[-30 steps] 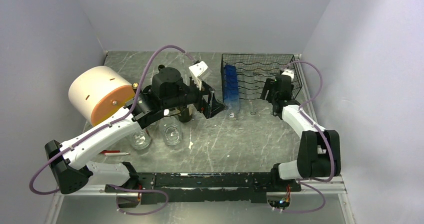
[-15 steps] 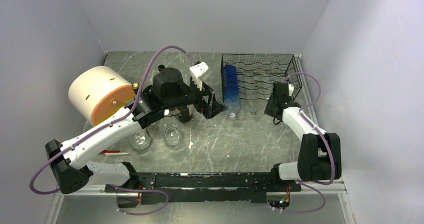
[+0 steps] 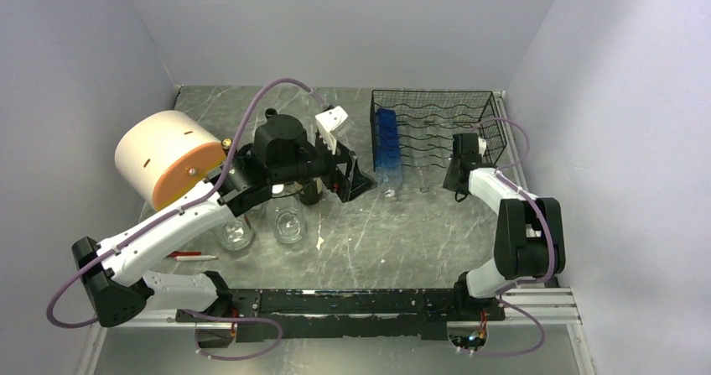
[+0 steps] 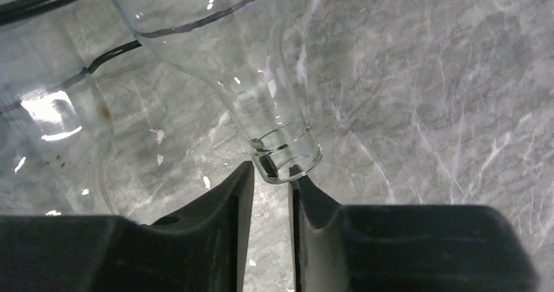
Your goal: Put the wine bottle on the wine rack
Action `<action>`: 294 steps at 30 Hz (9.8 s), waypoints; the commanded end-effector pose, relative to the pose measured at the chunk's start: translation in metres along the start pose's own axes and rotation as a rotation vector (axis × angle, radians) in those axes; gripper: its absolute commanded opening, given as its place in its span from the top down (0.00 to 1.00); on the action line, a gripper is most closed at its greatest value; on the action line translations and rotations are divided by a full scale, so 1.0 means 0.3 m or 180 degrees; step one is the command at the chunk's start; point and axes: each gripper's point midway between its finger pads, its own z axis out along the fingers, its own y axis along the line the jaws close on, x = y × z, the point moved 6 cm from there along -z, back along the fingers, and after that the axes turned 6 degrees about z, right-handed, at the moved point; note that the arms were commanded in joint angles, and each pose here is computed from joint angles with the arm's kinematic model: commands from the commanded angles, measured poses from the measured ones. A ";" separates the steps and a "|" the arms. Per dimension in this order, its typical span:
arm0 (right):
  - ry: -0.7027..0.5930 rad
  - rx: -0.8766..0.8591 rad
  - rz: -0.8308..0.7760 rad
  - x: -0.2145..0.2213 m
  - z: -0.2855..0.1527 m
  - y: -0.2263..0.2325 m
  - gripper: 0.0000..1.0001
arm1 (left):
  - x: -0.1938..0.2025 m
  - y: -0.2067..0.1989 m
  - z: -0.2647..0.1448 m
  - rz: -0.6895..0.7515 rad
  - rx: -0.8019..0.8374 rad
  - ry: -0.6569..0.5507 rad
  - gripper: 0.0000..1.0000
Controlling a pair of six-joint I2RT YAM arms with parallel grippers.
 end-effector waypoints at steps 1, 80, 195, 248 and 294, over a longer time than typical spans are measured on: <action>-0.0234 -0.0176 0.0112 -0.081 -0.008 0.040 0.64 | -0.045 -0.010 -0.048 0.0067 -0.0051 -0.0134 0.01; -0.1407 -0.3670 -0.2073 0.139 -0.791 1.169 0.61 | -0.132 0.188 -0.507 -0.0237 -0.2716 -0.1157 0.01; -0.1061 -0.2811 -0.1251 0.014 -1.236 0.215 0.27 | -0.262 0.183 0.178 0.6139 -0.0493 -0.0719 0.93; -0.1109 -0.1245 -0.0351 -0.130 -0.823 0.257 1.00 | -0.186 0.282 0.161 0.3251 -0.1200 -0.0249 0.01; -0.0269 -0.0733 0.0999 0.026 -0.477 0.012 1.00 | 0.123 0.071 0.053 0.0275 0.0312 -0.0173 0.09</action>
